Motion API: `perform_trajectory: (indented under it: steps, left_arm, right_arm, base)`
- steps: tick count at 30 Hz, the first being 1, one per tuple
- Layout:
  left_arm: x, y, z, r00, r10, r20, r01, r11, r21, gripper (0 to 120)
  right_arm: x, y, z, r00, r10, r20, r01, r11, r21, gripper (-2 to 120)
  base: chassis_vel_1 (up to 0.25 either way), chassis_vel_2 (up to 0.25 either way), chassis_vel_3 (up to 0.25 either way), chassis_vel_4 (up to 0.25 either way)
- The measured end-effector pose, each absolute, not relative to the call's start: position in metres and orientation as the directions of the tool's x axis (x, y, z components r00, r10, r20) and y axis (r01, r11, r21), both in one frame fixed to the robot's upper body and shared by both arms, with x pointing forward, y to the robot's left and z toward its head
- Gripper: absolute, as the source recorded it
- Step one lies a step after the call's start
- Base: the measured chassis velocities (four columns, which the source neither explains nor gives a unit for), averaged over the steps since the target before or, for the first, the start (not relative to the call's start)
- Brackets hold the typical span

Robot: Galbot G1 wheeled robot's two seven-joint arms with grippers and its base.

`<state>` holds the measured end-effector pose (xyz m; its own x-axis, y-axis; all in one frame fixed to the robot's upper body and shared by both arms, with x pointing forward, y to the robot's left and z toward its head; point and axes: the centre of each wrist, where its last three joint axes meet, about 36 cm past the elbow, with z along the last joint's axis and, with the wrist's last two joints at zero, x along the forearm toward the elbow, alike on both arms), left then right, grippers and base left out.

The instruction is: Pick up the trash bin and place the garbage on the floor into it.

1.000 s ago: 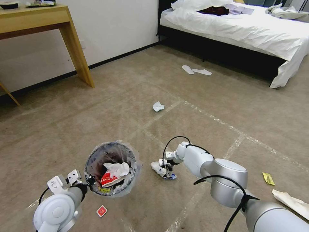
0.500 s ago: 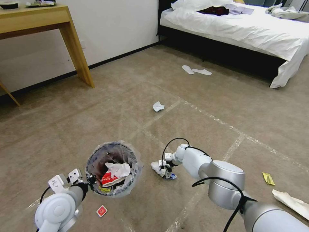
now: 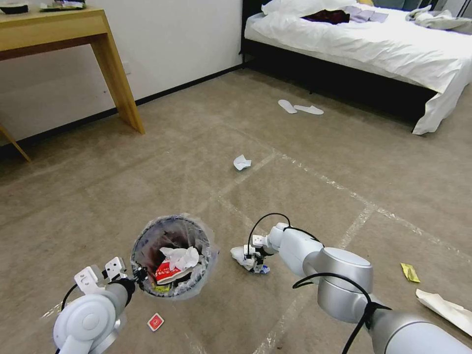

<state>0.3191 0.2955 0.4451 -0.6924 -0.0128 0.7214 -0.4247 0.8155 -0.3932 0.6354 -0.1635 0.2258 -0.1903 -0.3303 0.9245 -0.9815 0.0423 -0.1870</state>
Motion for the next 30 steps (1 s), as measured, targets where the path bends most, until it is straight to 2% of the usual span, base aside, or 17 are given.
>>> perform_trajectory:
  steps: [12,15,20,21,23,24,26,29,30]
  left_arm:
    - [0.318,0.295,0.445,-0.691,-0.011,0.722,-0.424,0.816,-0.393,0]
    - [0.318,0.294,0.444,-0.692,-0.011,0.722,-0.423,0.817,-0.393,0]
    - [0.318,0.293,0.444,-0.692,-0.008,0.722,-0.421,0.817,-0.395,0]
    - [0.318,0.292,0.443,-0.692,-0.008,0.722,-0.421,0.817,-0.394,0]
    - [0.318,0.292,0.443,-0.692,-0.009,0.722,-0.421,0.818,-0.393,0]
    - [0.318,0.292,0.443,-0.692,-0.009,0.722,-0.421,0.818,-0.393,0]
    - [0.318,0.293,0.443,-0.693,-0.01,0.721,-0.42,0.819,-0.392,0]
    - [0.318,0.293,0.443,-0.694,-0.01,0.72,-0.419,0.819,-0.392,0]
    - [0.319,0.293,0.443,-0.694,-0.012,0.72,-0.42,0.819,-0.391,0]
  right_arm:
    - [0.626,-0.163,0.216,-0.198,-0.334,0.922,-0.98,0.07,-0.185,96]
    - [0.626,-0.163,0.216,-0.216,-0.327,0.92,-0.976,0.093,-0.197,82]
    - [0.625,-0.163,0.214,-0.22,-0.324,0.92,-0.975,0.105,-0.196,71]
    - [0.624,-0.163,0.213,-0.219,-0.324,0.92,-0.975,0.111,-0.193,62]
    - [0.622,-0.163,0.211,-0.217,-0.325,0.92,-0.975,0.115,-0.19,54]
    - [0.622,-0.163,0.211,-0.217,-0.325,0.92,-0.975,0.115,-0.19,54]
    - [0.619,-0.163,0.208,-0.217,-0.328,0.92,-0.975,0.12,-0.187,42]
    - [0.618,-0.162,0.207,-0.216,-0.329,0.919,-0.975,0.121,-0.186,37]
    - [0.617,-0.162,0.206,-0.215,-0.331,0.919,-0.975,0.123,-0.184,30]
  base:
    - [0.0,0.0,0.0,0.0]
    - [0.0,0.0,0.0,0.0]
    - [0.0,0.0,0.0,0.0]
    - [0.0,0.0,0.0,0.0]
    - [0.0,0.0,0.0,0.0]
    - [0.0,0.0,0.0,0.0]
    - [0.0,0.0,0.0,0.0]
    - [0.0,0.0,0.0,0.0]
    - [0.0,0.0,0.0,0.0]
